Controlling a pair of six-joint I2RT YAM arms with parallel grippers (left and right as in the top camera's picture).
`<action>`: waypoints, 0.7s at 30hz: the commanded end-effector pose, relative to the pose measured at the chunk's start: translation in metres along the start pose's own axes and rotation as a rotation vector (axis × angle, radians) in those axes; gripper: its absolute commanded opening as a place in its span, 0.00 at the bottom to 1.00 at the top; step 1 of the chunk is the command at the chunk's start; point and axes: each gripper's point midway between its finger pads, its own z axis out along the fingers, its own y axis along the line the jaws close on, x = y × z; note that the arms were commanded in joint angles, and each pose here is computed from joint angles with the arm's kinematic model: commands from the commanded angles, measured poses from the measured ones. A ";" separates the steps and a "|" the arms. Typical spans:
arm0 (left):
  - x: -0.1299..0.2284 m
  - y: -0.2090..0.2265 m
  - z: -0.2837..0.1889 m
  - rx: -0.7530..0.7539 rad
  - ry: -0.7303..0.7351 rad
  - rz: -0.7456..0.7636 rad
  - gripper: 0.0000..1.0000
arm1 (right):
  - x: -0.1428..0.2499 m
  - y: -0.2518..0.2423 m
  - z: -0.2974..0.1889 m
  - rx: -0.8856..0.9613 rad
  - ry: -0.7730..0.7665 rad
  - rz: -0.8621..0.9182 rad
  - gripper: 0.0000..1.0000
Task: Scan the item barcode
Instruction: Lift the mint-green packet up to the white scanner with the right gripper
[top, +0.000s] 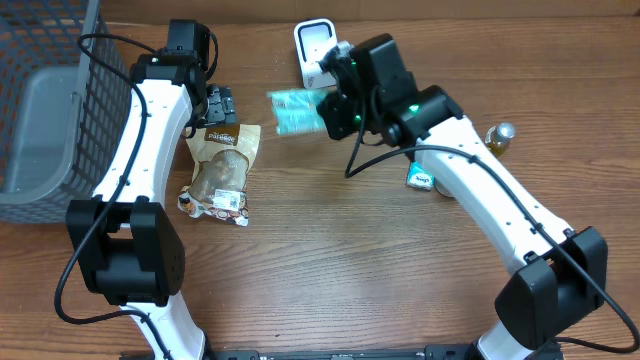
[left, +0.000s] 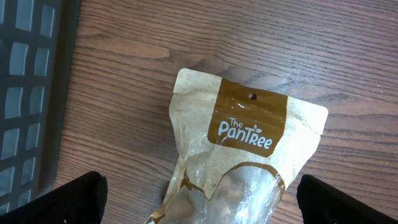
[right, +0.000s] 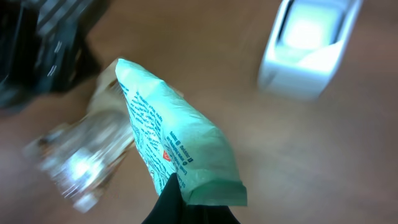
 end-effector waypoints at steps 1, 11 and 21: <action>-0.005 -0.001 -0.005 -0.005 -0.021 0.003 1.00 | -0.031 -0.028 -0.004 0.252 -0.103 -0.153 0.04; -0.005 -0.001 -0.005 -0.005 -0.021 0.003 1.00 | -0.084 -0.057 0.028 0.512 -0.280 -0.482 0.04; -0.005 -0.001 -0.005 -0.005 -0.021 0.003 0.99 | -0.104 -0.076 0.071 0.723 -0.362 -0.756 0.04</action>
